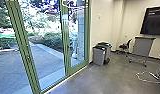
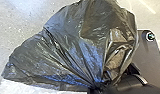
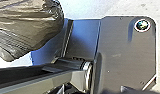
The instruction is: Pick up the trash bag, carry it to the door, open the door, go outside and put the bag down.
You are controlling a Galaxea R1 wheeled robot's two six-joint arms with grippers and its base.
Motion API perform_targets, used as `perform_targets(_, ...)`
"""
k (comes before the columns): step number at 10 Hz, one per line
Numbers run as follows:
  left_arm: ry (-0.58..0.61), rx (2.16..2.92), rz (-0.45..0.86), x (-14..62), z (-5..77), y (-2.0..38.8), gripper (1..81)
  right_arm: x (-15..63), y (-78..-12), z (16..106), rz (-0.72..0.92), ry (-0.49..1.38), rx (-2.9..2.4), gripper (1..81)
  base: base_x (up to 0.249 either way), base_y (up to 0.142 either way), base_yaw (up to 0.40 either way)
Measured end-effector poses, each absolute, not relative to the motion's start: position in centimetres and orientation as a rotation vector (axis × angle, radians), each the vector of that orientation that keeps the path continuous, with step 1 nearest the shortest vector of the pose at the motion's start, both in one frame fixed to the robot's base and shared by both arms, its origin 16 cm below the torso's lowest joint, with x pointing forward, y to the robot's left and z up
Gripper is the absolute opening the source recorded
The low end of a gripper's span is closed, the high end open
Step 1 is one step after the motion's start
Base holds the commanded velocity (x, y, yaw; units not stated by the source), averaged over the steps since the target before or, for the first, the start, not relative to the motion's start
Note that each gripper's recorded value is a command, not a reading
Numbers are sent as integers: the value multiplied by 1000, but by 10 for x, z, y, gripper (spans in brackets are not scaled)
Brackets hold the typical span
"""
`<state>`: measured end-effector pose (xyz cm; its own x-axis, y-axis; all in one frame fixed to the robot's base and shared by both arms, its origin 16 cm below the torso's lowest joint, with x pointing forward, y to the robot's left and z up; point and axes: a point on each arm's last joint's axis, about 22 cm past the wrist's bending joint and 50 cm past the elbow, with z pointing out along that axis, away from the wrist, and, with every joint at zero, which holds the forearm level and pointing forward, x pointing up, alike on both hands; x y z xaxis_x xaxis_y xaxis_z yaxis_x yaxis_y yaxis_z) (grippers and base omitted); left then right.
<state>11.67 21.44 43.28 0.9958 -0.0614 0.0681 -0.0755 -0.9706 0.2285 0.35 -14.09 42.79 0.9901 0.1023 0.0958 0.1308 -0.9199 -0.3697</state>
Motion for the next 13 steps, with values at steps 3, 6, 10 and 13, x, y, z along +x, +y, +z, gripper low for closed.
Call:
perform_targets(3,-102,2906,88,117,433,214,10,6,-142,428,-115,-166,-2755,811,169,0,0)
perform_targets(6,-101,2899,121,118,433,215,10,6,-144,427,-137,-158,-2767,811,163,0,0)
perform_targets(10,-110,2874,190,121,433,206,10,0,-145,426,-129,-154,-2772,811,165,-16,0)
perform_targets(13,-121,2880,189,120,433,210,10,1,-142,426,-131,-153,-2769,811,165,-74,0)
